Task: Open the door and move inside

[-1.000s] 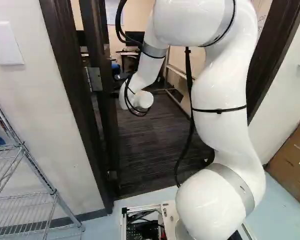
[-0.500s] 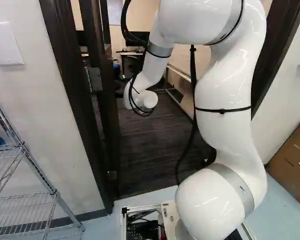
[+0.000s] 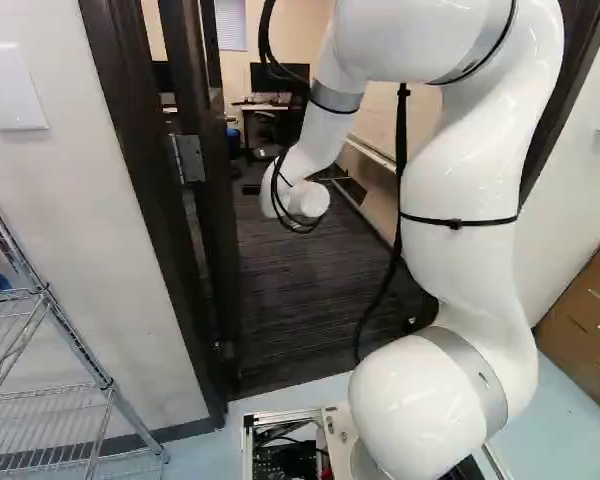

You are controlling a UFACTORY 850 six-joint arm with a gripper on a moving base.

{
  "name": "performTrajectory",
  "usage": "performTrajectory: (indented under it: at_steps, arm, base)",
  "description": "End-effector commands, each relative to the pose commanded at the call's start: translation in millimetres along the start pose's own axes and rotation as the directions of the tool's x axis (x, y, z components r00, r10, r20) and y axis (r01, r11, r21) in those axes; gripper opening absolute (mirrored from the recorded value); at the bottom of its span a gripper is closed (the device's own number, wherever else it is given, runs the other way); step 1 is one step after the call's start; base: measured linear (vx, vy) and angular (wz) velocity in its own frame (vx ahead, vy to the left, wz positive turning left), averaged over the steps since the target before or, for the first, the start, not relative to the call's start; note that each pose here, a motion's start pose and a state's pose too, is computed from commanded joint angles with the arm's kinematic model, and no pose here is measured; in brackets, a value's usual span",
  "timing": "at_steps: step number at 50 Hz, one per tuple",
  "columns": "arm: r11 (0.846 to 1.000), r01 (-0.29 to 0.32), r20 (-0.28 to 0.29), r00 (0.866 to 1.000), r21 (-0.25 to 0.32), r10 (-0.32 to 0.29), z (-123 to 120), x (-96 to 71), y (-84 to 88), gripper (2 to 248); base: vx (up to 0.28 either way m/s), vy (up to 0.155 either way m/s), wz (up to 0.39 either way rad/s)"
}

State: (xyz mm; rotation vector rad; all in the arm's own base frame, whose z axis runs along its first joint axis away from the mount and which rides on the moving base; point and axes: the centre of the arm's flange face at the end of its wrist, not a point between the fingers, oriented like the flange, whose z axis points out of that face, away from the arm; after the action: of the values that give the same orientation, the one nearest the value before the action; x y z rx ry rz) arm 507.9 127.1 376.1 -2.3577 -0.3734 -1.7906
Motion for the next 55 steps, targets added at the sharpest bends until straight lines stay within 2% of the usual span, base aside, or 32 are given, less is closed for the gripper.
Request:
performTrajectory:
  at_steps: [30,55]
  arm:
    - [1.000,-0.008,0.006,1.000,-0.023,0.008,-19,-1.8,9.8,247]
    - [0.997,-0.025,0.015,1.000,-0.067,0.026,-61,-7.2,25.1,247]
  base:
    - [0.000,0.000,0.000]
    - [0.000,0.000,0.000]
